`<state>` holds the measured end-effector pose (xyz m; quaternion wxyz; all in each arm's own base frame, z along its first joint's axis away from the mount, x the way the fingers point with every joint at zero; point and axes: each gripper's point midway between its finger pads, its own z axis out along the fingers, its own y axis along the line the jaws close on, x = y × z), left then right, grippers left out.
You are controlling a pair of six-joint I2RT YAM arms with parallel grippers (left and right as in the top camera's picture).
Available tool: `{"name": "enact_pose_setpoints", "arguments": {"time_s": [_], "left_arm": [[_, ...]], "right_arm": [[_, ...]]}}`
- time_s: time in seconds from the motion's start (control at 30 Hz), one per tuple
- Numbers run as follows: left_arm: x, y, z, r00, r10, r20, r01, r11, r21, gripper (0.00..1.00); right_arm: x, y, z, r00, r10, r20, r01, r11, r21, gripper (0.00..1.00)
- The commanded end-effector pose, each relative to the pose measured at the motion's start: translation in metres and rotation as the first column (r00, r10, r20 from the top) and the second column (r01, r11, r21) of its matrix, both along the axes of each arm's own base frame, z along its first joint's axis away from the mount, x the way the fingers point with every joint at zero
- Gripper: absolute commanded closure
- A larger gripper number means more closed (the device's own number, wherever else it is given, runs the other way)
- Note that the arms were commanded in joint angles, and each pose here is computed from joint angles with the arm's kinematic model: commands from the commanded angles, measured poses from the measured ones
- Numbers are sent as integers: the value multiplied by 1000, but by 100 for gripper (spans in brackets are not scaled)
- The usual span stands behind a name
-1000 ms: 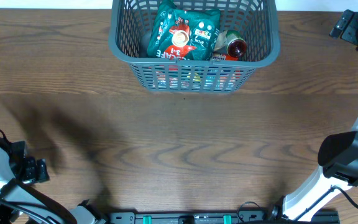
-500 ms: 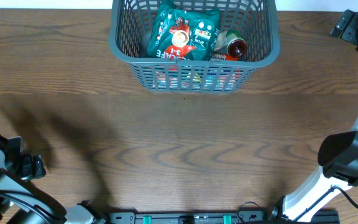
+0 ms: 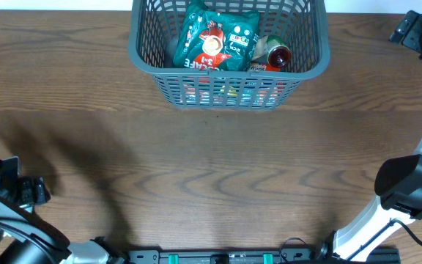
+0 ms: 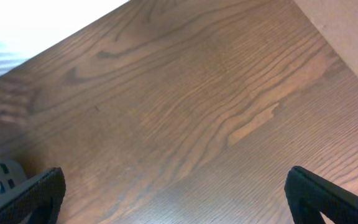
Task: Pack container
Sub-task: 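Grasp the light green tissue pouch with the left gripper, then carry the tissue pouch into the basket and release, left gripper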
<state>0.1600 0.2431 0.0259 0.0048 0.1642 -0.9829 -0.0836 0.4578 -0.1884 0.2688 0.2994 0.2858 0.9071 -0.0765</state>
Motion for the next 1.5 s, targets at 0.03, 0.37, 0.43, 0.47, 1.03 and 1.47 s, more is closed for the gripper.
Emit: {"name": "enact_pose_setpoints", "arguments": {"time_s": [0.03,0.37,0.43,0.47,1.03,1.47], "left_arm": [[19,5,2,996,15,92,-14,1000,-14,1],[28,6,-9,992,22,124,-17,999,-41,2],[26,4,-15,994,25,110,-18,998,-59,1],[25,3,-18,994,25,104,-19,998,-67,1],[-2,14,-23,989,126,80,-119,988,-94,31],[3,19,-22,986,134,102,-126,989,-74,86]], "right_arm": [[0,4,3,1000,-17,15,17,1000,12,1],[-1,5,2,1000,-20,10,20,1000,16,1],[-1,5,2,1000,-20,7,20,1000,17,1],[-2,5,1,1000,-24,7,23,1000,19,1],[-7,7,-2,999,-36,-13,36,999,34,1],[-11,8,-5,999,-35,-35,37,999,40,1]]}}
